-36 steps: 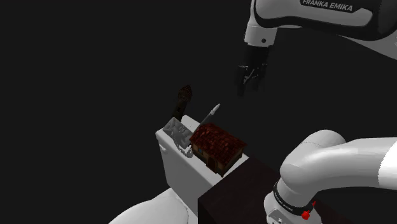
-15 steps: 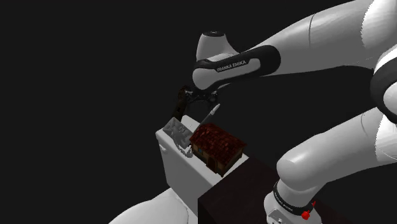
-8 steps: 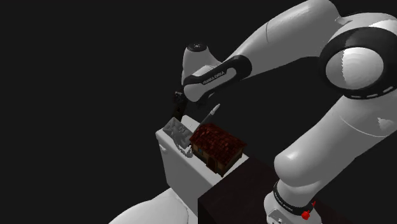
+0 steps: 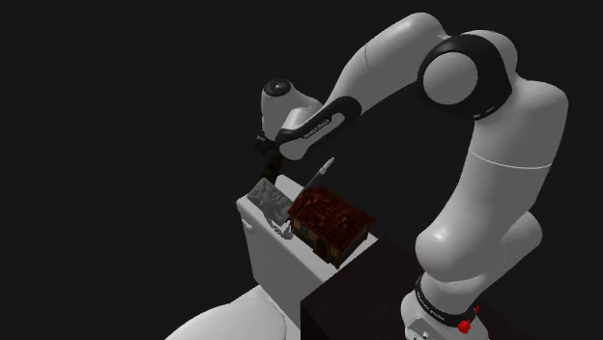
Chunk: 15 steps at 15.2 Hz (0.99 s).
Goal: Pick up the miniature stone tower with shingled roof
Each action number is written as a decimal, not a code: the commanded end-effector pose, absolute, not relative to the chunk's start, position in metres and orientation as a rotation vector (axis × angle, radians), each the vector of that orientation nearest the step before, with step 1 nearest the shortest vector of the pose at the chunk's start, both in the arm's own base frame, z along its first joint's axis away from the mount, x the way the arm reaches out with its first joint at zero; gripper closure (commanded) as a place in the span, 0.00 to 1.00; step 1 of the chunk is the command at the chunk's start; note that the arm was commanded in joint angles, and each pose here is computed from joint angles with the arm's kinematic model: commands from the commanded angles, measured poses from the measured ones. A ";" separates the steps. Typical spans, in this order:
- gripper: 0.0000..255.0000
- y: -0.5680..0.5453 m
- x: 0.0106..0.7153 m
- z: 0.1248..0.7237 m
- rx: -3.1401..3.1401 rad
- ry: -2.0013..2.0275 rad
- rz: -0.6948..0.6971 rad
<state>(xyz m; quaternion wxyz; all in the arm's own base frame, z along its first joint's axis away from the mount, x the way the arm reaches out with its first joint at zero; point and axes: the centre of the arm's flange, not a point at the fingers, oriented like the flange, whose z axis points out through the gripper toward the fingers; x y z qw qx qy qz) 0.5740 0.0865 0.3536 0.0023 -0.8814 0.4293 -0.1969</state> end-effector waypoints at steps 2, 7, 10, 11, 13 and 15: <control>0.00 0.078 0.609 0.341 -2.699 1.477 -0.686; 0.00 0.069 0.635 0.319 -2.642 1.576 -0.736; 0.00 0.069 0.635 0.303 -2.642 1.576 -0.736; 0.00 0.069 0.635 0.298 -2.642 1.576 -0.736; 0.00 0.069 0.635 0.290 -2.642 1.576 -0.736; 1.00 0.068 0.635 0.290 -2.642 1.576 -0.736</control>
